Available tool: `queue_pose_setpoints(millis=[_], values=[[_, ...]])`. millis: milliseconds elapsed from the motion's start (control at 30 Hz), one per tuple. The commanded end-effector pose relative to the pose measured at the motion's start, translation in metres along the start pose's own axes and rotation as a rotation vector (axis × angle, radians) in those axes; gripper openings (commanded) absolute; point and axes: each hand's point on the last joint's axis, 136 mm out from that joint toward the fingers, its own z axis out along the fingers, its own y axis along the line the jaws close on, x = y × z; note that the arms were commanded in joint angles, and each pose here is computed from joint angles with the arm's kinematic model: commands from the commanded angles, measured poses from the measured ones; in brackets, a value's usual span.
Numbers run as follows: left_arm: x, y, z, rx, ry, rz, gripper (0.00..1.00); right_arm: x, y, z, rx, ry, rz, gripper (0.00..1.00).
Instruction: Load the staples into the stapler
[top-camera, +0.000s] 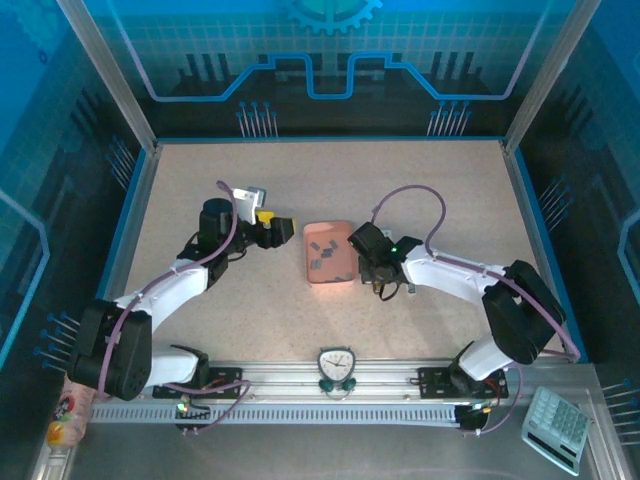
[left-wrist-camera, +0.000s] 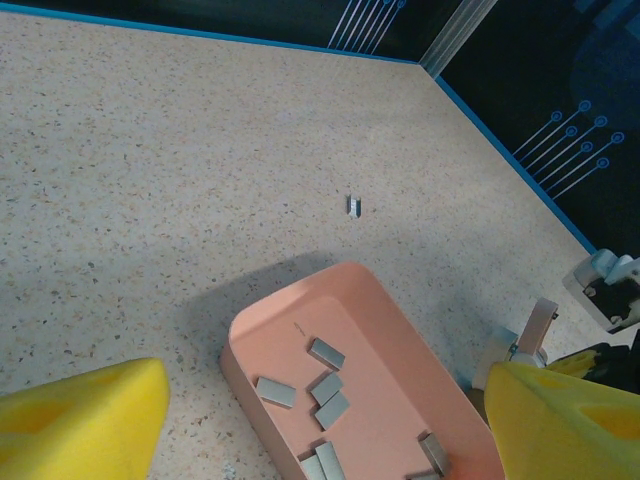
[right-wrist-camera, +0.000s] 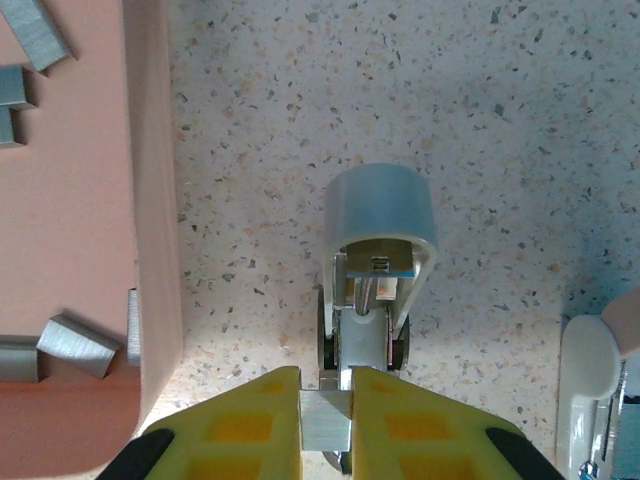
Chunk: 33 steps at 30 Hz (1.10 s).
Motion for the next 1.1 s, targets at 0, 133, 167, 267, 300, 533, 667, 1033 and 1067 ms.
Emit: queue_pose_setpoints(millis=[0,133,167,267,300,533,667,1033,1067], values=[[-0.001,-0.005,-0.003,0.013,-0.01,0.035,0.84,0.001,-0.008,0.008,0.03,-0.004,0.007,0.17],[-0.002,-0.005,-0.003,0.014,-0.011,0.035,0.84,0.005,-0.013,0.011,0.046,-0.001,0.009,0.17],[-0.001,-0.005,-0.003,0.014,-0.01,0.035,0.84,0.005,-0.013,0.01,0.048,-0.003,0.009,0.17],[-0.001,-0.005,-0.003,0.014,-0.01,0.035,0.84,0.003,-0.013,0.011,0.048,-0.009,0.012,0.17],[-0.001,-0.005,-0.003,0.014,-0.01,0.035,0.84,0.002,-0.014,0.011,0.048,-0.012,0.013,0.17],[-0.001,-0.006,-0.003,0.014,-0.01,0.037,0.84,0.012,-0.023,0.017,0.081,0.007,0.004,0.17],[-0.001,-0.005,-0.003,0.014,-0.01,0.038,0.84,0.011,-0.025,0.016,0.084,0.001,0.006,0.17],[0.0,-0.006,-0.003,0.016,-0.008,0.04,0.84,-0.002,-0.018,-0.002,0.006,-0.073,-0.095,0.17],[-0.001,-0.006,-0.003,0.018,-0.009,0.041,0.84,-0.003,-0.017,-0.003,-0.011,-0.081,-0.107,0.17]])
